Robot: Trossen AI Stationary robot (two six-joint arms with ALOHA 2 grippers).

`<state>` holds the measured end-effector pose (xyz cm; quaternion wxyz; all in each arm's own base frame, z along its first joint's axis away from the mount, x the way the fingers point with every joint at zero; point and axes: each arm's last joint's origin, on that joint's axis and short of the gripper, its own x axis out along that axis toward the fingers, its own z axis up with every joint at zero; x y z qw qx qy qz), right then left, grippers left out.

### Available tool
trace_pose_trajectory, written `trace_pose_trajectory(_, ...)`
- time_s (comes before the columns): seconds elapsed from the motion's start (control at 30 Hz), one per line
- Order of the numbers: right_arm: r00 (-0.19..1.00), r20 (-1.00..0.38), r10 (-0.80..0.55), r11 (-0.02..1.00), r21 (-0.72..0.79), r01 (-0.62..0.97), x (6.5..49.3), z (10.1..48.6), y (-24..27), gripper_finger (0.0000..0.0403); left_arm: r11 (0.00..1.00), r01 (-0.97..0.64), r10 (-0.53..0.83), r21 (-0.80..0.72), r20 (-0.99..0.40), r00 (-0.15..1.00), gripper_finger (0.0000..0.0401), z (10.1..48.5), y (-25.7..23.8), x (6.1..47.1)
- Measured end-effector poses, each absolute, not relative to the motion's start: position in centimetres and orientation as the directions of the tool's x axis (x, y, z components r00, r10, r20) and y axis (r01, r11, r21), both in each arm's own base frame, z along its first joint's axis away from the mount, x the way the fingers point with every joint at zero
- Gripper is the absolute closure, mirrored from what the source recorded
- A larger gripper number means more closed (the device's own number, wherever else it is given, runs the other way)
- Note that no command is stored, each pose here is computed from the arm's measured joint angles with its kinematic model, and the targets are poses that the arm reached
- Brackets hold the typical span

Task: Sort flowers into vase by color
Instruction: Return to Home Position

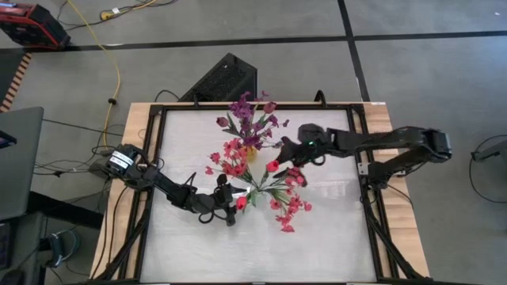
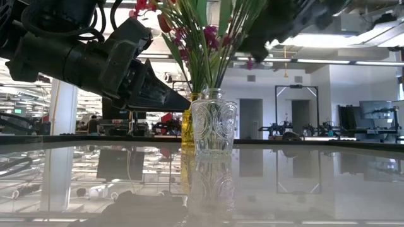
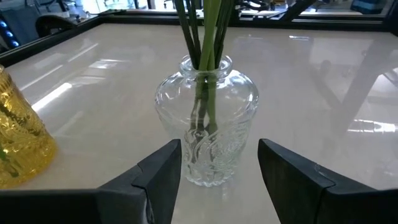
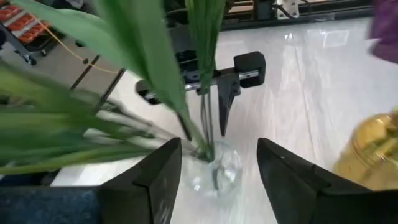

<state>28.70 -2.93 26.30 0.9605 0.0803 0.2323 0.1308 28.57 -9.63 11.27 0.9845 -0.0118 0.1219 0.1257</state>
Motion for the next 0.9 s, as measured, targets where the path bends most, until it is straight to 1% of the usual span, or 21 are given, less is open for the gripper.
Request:
trace_pose_trajectory(0.13,0.862,-0.431,0.266,0.958,0.213,-0.19,25.9,28.4,-3.2,0.017,0.97,-0.242,0.239,0.017,-0.24,0.941,0.0198,11.5,-9.8,28.5)
trace_pose_trajectory(0.23,0.87,-0.43,0.242,0.963,0.216,-0.161,23.6,29.9,-3.4,0.0173,0.974,-0.224,0.226,0.038,-0.233,0.946,0.0198,12.4,-10.1,28.2)
trace_pose_trajectory(0.4,0.885,-0.441,0.152,0.975,0.213,-0.061,19.9,31.6,-3.2,0.0176,0.977,-0.2,0.212,0.072,-0.259,0.942,0.0198,15.1,-10.2,27.0)
trace_pose_trajectory(0.53,0.873,-0.463,0.156,0.967,0.252,-0.039,17.6,32.0,-2.2,0.0176,0.982,-0.179,0.19,0.067,-0.243,0.951,0.0198,17.6,-10.0,25.2)
trace_pose_trajectory(0.63,0.864,-0.464,0.198,0.954,0.293,-0.061,16.3,30.9,-1.1,0.0176,0.985,-0.15,0.164,0.083,-0.207,0.964,0.0198,18.9,-9.7,23.3)
trace_pose_trajectory(0.7,0.866,-0.458,0.199,0.953,0.298,-0.061,15.6,29.8,-0.3,0.0176,0.987,-0.134,0.147,0.088,-0.174,0.974,0.0198,19.5,-9.3,21.8)
trace_pose_trajectory(0.8,0.885,-0.438,0.16,0.958,0.283,-0.033,14.7,27.3,0.8,0.0176,0.989,-0.122,0.131,0.077,-0.128,0.983,0.0198,19.6,-8.3,19.5)
trace_pose_trajectory(0.9,0.927,-0.357,0.112,0.965,0.263,-0.015,14.1,24.7,1.5,0.0176,0.991,-0.125,0.129,0.049,-0.087,0.988,0.0198,18.8,-7.3,17.6)
